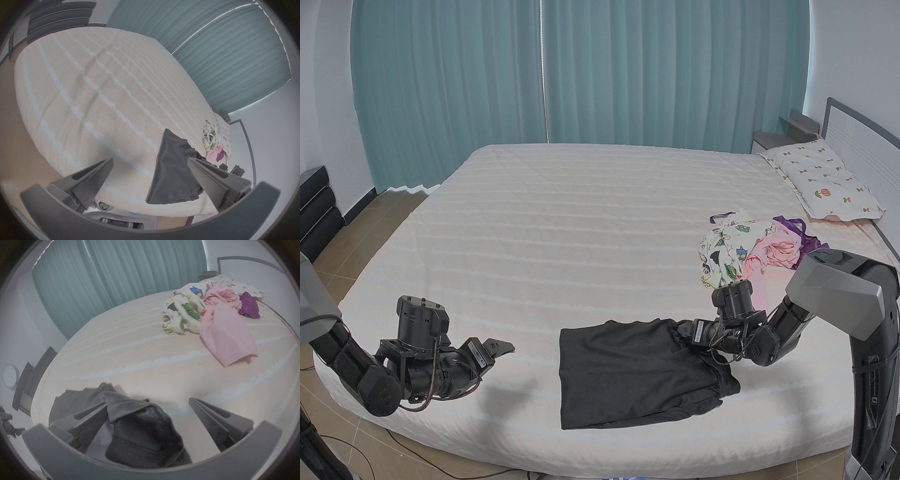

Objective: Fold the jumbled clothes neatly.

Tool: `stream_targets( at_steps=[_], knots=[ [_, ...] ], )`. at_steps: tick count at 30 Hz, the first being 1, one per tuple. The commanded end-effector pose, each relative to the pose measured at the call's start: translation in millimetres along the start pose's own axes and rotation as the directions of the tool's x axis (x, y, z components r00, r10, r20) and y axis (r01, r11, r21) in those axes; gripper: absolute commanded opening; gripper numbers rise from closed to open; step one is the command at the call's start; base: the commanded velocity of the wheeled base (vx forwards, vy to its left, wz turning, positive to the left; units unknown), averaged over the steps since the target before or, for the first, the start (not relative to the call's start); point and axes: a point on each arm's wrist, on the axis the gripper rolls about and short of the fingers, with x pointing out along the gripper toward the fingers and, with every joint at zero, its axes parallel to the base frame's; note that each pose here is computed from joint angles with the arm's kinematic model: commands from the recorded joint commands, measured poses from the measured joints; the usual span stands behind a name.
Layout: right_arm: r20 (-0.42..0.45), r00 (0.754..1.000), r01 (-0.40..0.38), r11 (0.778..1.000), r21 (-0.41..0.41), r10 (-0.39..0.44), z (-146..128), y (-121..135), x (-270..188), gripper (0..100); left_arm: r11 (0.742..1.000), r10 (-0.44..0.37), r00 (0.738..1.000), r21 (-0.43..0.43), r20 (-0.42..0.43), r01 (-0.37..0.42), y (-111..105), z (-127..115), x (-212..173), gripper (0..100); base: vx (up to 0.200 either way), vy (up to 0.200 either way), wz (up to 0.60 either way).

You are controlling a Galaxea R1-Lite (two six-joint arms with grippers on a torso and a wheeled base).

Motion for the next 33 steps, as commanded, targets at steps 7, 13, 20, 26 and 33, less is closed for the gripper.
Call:
stream_targets(
  at_steps=[7,13,20,26,33],
  knots=[
    [0.052,0.998,0.031,0.987,0.159,-0.039,24.3,-25.7,12.1,100,1.0,0.005,1.0,0.0,-0.007,-0.005,0.7,-1.4,1.9,100,0.0,0.0,0.0],
    [0.074,0.997,0.002,0.967,0.253,-0.021,37.2,-29.0,2.2,100,1.0,0.005,1.0,0.0,-0.007,-0.005,0.7,-1.4,1.9,100,0.0,0.0,0.0],
    [0.064,0.997,-0.048,0.97,0.239,0.034,41.7,-26.7,-29.2,100,1.0,0.001,1.0,0.003,-0.002,-0.001,-0.4,-0.6,1.5,100,0.0,0.0,0.0],
    [0.015,0.996,-0.085,0.984,0.156,0.083,24.8,-9.8,-25.7,100,1.0,-0.002,1.0,0.004,-0.002,0.002,-1.2,-0.5,1.3,100,0.0,0.0,0.0],
    [-0.023,0.994,-0.104,0.99,0.095,0.107,7.2,6.5,-2.4,100,1.0,0.002,1.0,0.004,-0.004,-0.002,-0.3,-1.2,1.4,100,0.0,0.0,0.0]
  ],
)
